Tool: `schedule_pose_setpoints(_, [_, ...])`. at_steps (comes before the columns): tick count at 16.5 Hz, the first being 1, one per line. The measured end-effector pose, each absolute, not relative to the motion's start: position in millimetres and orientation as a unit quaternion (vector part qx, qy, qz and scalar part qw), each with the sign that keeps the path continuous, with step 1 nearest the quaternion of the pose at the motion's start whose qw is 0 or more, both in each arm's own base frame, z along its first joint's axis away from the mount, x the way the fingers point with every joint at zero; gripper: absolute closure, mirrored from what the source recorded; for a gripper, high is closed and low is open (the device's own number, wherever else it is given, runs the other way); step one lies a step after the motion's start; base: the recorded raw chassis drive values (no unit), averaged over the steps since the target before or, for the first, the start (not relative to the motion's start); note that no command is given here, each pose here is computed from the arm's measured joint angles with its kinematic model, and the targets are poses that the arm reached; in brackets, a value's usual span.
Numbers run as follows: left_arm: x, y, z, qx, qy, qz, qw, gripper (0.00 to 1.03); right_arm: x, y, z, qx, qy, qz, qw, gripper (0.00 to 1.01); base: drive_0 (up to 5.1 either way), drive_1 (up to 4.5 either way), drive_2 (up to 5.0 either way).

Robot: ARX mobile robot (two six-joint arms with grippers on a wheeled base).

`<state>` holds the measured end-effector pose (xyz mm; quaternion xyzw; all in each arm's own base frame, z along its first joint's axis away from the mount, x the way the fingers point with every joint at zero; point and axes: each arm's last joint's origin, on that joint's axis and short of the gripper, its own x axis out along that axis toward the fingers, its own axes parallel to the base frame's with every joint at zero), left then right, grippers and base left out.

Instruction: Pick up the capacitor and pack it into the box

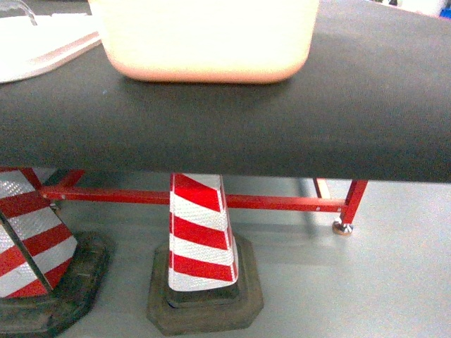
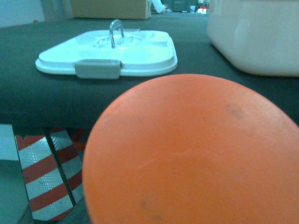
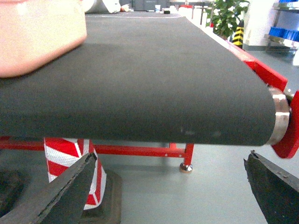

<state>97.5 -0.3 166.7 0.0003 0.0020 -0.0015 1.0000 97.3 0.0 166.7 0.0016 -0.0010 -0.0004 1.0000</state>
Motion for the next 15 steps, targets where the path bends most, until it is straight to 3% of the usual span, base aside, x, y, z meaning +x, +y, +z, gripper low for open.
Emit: schedule_pose_setpoints(15, [97.5,-0.3,166.8,0.0,0.002,-0.001,1.0,0.59,97.3,0.0,166.7,0.001,-0.001,0.0,1.0,0.03,0.0,0.0,0.0])
